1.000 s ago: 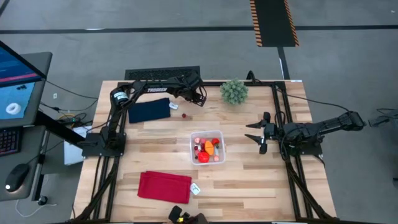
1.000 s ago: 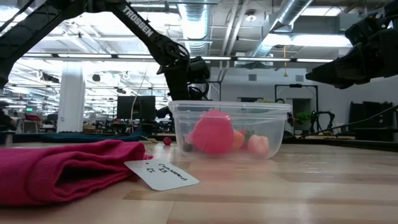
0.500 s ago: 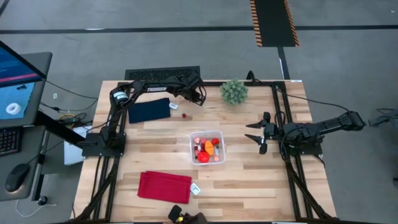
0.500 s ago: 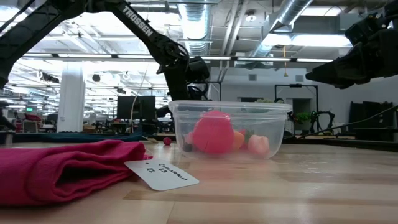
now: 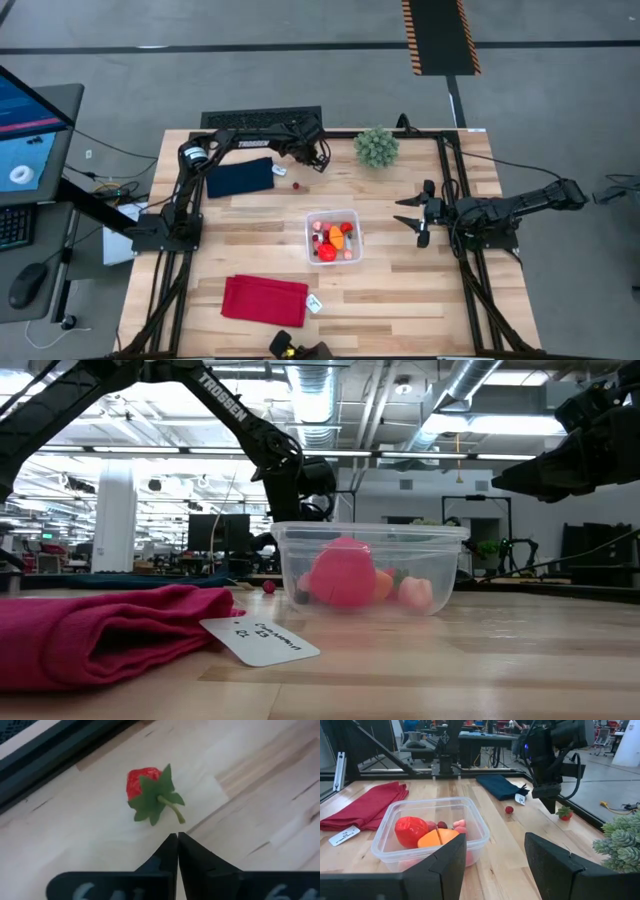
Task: Pick and placing Produce into tupperware
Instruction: Put the red strawberry into the transparent bin
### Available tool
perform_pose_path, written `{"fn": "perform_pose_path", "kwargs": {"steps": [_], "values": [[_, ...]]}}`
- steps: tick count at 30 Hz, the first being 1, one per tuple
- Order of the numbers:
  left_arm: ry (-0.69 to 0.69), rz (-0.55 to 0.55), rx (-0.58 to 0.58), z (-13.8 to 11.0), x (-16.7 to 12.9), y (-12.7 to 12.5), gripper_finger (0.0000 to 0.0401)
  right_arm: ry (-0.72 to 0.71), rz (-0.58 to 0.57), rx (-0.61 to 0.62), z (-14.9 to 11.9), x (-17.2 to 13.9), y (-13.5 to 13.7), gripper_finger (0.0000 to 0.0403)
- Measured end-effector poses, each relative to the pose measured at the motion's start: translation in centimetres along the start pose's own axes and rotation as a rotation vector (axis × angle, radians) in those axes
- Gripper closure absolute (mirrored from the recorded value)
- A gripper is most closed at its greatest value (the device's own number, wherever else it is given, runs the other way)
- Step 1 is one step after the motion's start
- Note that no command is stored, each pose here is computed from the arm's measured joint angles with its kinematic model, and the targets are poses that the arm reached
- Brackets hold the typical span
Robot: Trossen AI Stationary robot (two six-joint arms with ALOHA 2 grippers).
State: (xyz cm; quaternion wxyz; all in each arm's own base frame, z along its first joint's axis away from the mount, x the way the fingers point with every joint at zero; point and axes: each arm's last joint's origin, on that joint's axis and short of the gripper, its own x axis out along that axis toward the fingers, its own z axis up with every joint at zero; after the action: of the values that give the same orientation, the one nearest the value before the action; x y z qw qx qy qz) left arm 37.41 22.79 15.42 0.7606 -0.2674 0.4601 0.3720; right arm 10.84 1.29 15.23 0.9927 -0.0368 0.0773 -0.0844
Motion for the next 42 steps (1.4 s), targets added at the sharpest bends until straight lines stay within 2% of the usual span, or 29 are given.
{"fn": "perform_pose_path", "kwargs": {"steps": [6, 18, 22, 25, 29, 33, 36, 42], "values": [[0.014, -0.012, 0.003, -0.1, 0.0, -0.1, 0.0380, 0.000, 0.000, 0.000, 0.0, 0.0, 0.0, 0.0179], [-0.029, -0.068, -0.018, 0.5, 0.0, -0.2, 0.0241, 0.000, 0.001, 0.000, 0.0, 0.0, 0.0, 0.0179], [-0.053, -0.062, -0.062, 0.7, 0.0, -0.1, 0.0213, 0.000, 0.000, 0.000, 0.0, 0.0, 0.0, 0.0179], [-0.061, -0.061, -0.080, 1.0, 0.0, 0.3, 0.0207, 0.000, 0.000, 0.000, 0.0, 0.0, 0.0, 0.0179], [-0.055, -0.063, -0.104, 1.0, 0.1, 0.5, 0.0214, 0.000, 0.000, 0.000, 0.0, 0.0, 0.0, 0.0179], [-0.053, -0.057, -0.121, 1.0, 0.1, 0.5, 0.0243, 0.000, 0.001, 0.000, 0.0, 0.0, 0.0, 0.0179], [-0.043, -0.050, -0.118, 0.9, 0.1, 0.6, 0.0282, 0.000, 0.001, 0.000, 0.0, 0.0, 0.0, 0.0179], [-0.031, -0.011, -0.128, 0.8, 0.1, 1.1, 0.0386, 0.000, 0.000, 0.000, 0.0, 0.0, 0.0, 0.0179]]}}
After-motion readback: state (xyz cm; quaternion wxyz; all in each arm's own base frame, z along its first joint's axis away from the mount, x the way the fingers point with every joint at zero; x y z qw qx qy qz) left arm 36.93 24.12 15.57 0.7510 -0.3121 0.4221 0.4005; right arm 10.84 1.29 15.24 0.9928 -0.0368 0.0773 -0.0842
